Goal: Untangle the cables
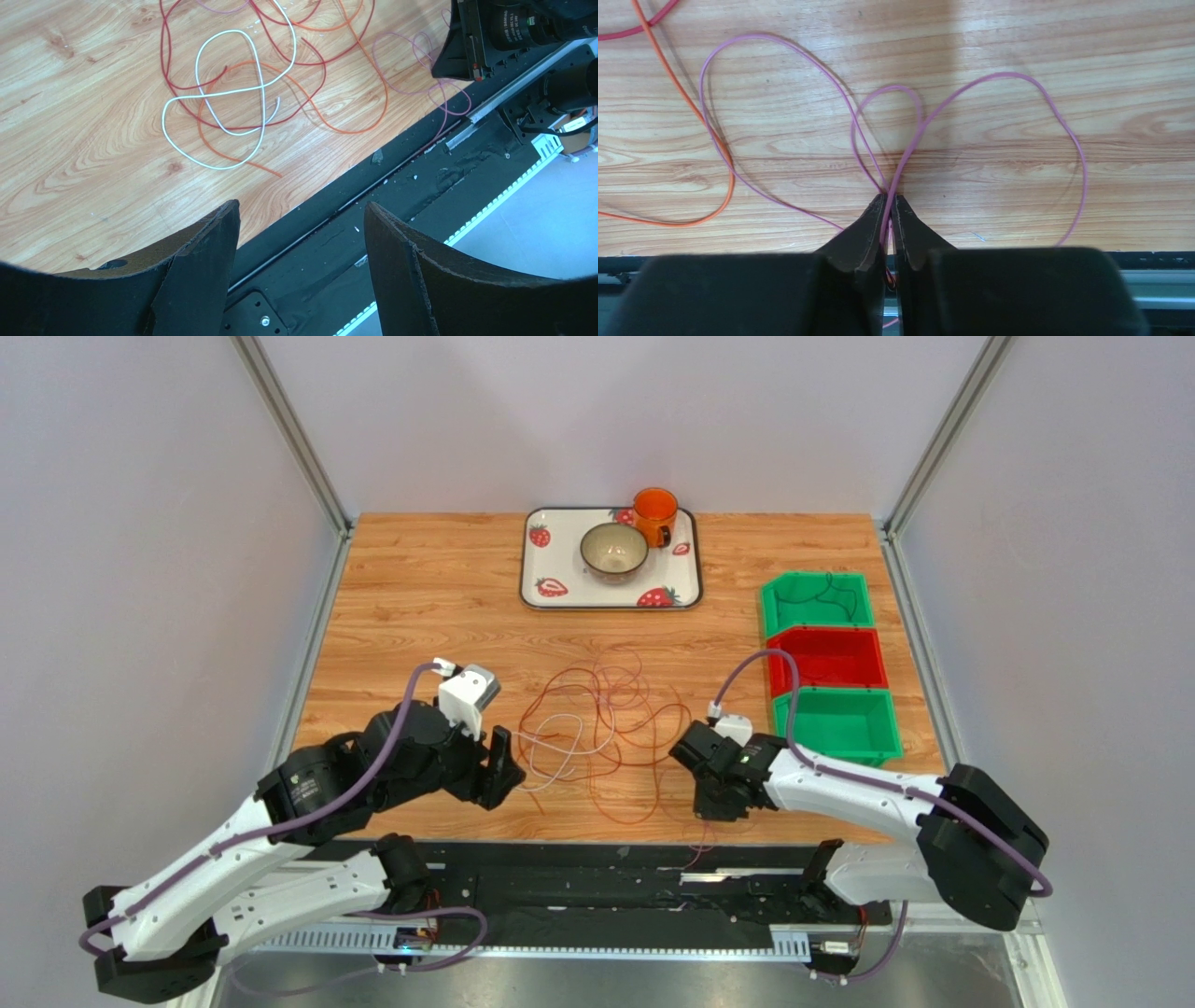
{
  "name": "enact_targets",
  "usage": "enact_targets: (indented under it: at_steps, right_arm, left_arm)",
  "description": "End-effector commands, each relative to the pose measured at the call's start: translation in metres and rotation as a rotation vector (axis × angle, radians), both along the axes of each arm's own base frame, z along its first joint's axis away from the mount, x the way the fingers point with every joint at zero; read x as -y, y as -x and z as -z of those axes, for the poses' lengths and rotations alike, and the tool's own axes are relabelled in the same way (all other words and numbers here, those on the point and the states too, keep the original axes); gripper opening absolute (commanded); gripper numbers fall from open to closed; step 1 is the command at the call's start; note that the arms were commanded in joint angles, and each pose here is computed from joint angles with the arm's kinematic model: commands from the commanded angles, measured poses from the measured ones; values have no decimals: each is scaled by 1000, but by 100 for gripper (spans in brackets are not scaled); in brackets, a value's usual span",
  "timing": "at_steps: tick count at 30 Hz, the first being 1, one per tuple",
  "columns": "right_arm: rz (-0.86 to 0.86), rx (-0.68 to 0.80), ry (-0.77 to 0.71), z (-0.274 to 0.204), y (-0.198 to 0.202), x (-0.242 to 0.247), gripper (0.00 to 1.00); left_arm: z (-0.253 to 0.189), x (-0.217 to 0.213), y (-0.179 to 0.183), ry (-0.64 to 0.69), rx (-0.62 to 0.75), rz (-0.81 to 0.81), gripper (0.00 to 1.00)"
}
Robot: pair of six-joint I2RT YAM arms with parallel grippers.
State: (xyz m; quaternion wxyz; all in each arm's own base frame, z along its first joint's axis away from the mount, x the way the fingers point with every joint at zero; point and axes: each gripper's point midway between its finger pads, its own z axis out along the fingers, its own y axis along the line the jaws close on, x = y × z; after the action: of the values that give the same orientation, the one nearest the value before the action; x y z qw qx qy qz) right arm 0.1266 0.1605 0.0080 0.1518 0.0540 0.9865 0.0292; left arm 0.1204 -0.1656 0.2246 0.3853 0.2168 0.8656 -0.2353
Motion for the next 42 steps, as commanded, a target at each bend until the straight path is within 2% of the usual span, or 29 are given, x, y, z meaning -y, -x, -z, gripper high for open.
enact_targets:
  at_steps: [1,4,9,17,24,33,42]
  right_arm:
    - [14,-80,42,33,17,11,8]
    - [11,-80,48,34,16,11,0]
    - [-5,-55,51,27,9,7,0]
    - [-32,99,61,-48,-25,0,0]
    - [-19,174,54,-90,-45,4,0]
    - [74,295,53,-144,-94,36,0]
    - [126,476,34,-234,-137,56,0]
  left_arm:
    - [-5,-2,-2,18,32,-5,73]
    - [-6,-3,-2,26,38,-11,73]
    - [-6,-4,-3,24,42,-15,73]
    - [-5,-4,-4,21,48,-16,73]
    - [-8,-5,-4,34,59,-17,73]
    - [-11,-5,-2,50,68,-6,73]
    - [-11,-5,-3,55,75,-5,73]
